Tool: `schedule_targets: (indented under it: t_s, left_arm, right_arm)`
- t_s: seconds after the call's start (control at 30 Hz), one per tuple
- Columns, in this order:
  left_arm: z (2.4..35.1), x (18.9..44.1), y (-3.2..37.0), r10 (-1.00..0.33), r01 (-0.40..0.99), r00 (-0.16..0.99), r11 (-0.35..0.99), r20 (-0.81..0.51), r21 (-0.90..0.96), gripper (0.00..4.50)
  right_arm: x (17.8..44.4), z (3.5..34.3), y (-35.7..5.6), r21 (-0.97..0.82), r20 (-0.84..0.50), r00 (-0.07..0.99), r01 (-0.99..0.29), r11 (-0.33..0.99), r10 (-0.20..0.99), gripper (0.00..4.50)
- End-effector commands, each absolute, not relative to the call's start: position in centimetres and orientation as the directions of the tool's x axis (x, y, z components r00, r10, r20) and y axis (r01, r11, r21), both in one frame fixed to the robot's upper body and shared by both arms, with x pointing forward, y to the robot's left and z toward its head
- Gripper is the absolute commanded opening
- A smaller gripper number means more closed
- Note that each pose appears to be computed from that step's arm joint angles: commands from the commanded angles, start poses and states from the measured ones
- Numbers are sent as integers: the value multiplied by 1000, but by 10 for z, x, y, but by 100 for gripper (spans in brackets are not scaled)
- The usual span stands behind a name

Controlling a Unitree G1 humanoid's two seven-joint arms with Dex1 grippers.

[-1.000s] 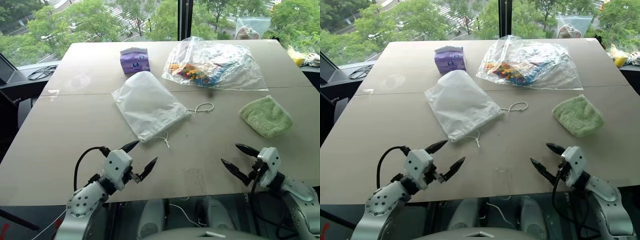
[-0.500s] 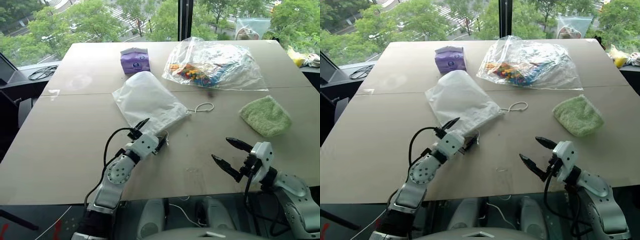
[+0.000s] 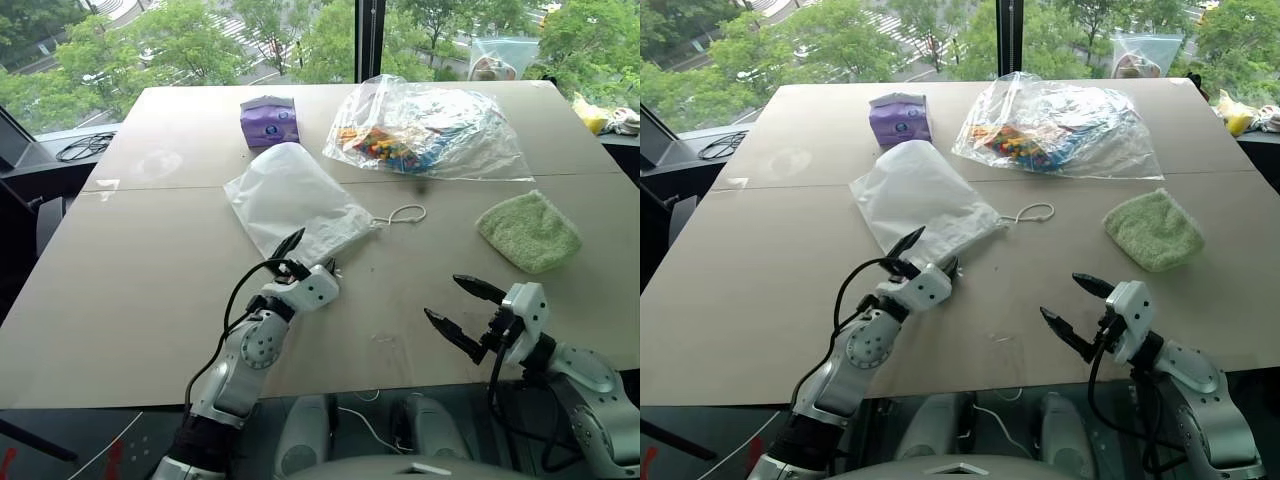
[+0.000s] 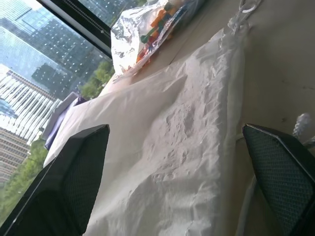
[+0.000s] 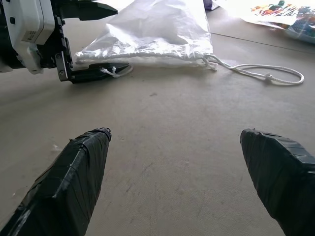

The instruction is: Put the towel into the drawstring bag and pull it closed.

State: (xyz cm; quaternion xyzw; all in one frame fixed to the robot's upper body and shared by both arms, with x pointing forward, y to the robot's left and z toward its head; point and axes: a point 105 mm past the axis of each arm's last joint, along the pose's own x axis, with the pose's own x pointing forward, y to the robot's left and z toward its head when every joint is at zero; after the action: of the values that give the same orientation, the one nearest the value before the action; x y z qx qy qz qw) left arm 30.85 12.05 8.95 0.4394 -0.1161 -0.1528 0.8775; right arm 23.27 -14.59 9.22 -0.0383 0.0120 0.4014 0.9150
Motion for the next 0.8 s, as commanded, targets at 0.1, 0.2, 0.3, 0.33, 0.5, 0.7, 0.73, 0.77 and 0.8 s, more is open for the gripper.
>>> schedule_targets:
  t_s: [0.1,0.2,0.3,0.33,0.5,0.7,0.73,0.77,0.8]
  left_arm:
    - [89,319,141,-274,123,961,556,42,822,446]
    - [87,321,147,-239,120,971,574,26,810,446]
    - [83,323,150,-219,124,976,595,11,794,446]
    - [82,323,151,-209,122,978,601,8,790,446]
    - [75,324,157,-171,118,985,605,-16,787,446]
    - [74,326,161,-160,112,987,595,-19,796,446]
    - [73,327,161,-160,113,987,594,-21,796,446]
    - [73,327,162,-160,117,987,594,-26,796,446]
    - [72,327,162,-160,120,987,593,-29,796,446]
  right_arm:
    - [235,105,-141,-91,2,676,-734,673,737,450]
    - [235,105,-141,-92,6,679,-731,676,734,450]
    - [235,104,-141,-91,8,684,-726,682,730,450]
    - [235,103,-141,-90,10,686,-724,684,728,450]
    - [234,102,-138,-86,16,690,-720,689,723,450]
    - [235,100,-136,-84,24,696,-714,695,718,450]
    - [236,100,-136,-84,25,696,-714,695,718,450]
    - [236,100,-136,-85,26,696,-713,696,717,450]
    - [236,100,-135,-85,26,697,-713,696,717,450]
